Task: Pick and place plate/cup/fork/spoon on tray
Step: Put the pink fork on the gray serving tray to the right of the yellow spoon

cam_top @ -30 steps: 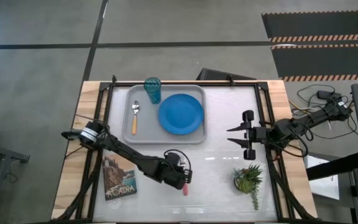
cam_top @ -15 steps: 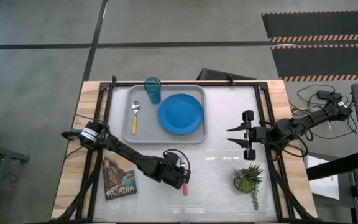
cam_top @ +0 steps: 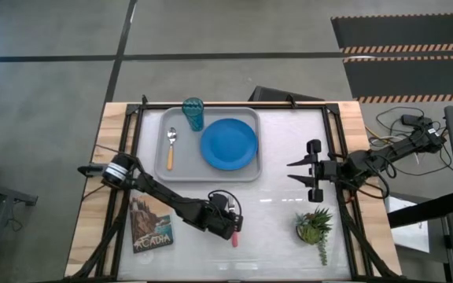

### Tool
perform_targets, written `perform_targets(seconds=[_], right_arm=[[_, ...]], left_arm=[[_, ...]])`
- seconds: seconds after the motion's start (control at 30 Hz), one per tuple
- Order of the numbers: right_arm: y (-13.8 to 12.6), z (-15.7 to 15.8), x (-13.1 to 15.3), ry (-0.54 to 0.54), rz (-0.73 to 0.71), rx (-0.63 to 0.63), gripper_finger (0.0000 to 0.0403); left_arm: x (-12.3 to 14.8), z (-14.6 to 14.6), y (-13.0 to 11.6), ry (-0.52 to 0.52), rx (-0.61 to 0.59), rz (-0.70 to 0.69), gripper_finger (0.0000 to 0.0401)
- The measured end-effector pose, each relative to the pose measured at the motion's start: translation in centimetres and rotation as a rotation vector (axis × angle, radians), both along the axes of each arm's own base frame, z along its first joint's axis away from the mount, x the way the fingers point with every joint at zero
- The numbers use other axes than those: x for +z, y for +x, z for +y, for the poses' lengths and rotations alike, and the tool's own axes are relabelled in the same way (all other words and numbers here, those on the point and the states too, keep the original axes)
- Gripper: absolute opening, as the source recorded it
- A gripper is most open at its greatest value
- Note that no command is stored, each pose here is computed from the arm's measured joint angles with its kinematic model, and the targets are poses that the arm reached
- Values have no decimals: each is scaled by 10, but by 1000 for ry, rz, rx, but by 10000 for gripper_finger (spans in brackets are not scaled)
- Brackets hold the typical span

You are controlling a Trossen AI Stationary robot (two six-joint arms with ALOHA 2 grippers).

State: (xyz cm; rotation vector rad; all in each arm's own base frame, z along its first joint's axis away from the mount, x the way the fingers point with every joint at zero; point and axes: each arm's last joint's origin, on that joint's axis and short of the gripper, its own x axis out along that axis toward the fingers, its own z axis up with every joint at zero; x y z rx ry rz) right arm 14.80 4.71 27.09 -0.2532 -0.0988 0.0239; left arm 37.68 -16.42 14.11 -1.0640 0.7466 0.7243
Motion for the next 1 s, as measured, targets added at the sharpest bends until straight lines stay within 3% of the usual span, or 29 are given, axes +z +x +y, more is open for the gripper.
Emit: perform_targets(seconds=[0.23, 0.5, 0.7, 1.0], right_arm=[[0, 0, 0, -2, 0, -2, 132], [0, 0, 0, -1, 1, -2, 132], [0, 0, 0, -3, 5, -2, 132], [0, 0, -1, -12, 6, -4, 132]], left_arm=[[-6, 3, -3, 32, 13, 59, 179], [-10, 12, -16, 140, 25, 184, 179], [6, 15, -19, 175, 13, 185, 173], [53, 3, 9, 156, -37, 20, 97]])
